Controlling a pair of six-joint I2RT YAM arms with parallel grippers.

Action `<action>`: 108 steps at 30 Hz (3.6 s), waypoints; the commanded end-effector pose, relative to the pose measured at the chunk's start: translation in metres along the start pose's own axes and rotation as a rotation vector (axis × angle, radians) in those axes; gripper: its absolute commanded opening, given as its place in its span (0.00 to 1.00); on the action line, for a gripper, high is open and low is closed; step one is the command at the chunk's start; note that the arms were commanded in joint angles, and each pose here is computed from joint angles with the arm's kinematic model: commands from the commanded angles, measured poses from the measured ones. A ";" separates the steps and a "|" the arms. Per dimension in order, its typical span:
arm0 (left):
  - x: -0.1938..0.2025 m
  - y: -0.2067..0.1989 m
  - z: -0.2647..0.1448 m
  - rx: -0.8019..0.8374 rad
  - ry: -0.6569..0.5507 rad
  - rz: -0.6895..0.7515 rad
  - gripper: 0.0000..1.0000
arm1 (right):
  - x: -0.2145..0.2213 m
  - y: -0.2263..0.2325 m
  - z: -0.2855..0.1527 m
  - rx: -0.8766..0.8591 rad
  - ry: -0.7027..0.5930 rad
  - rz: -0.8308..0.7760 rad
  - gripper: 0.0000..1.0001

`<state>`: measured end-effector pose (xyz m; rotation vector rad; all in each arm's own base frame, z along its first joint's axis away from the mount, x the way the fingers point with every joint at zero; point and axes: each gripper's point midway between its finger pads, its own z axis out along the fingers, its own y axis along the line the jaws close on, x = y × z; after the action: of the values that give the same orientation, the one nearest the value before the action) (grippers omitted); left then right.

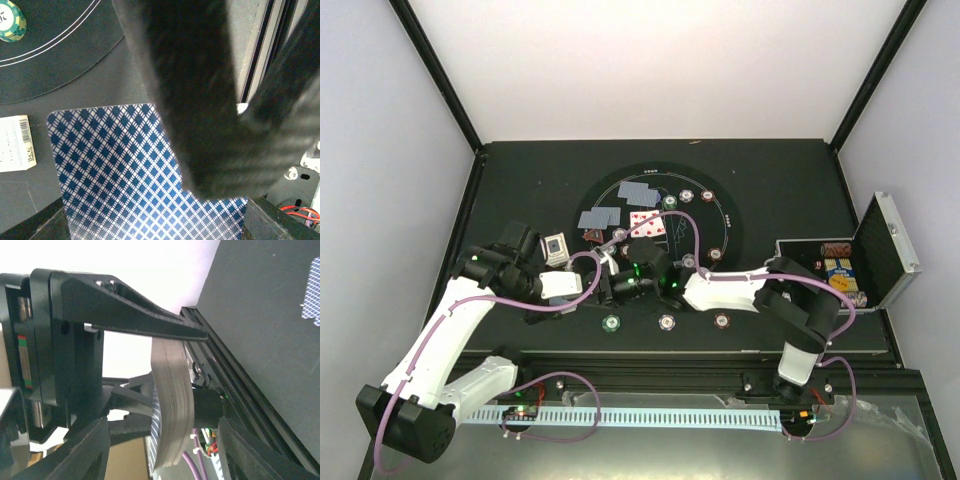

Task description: Distribute texas hold em gaming equipment

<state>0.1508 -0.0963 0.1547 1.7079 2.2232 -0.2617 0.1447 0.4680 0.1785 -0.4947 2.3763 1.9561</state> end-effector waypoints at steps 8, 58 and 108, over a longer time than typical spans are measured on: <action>-0.008 0.000 -0.013 -0.011 -0.029 0.010 0.02 | -0.008 0.008 0.031 -0.120 0.010 0.045 0.57; -0.003 0.000 -0.010 -0.011 -0.009 0.014 0.02 | -0.023 -0.003 -0.058 -0.044 -0.108 0.020 0.01; 0.004 0.000 -0.007 -0.010 0.029 0.010 0.02 | -0.172 -0.205 -0.189 1.511 0.203 -1.225 0.01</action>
<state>0.1476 -0.0918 0.1530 1.7269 2.2463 -0.2481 0.4013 0.2941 0.0657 -1.3670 1.9016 -0.3954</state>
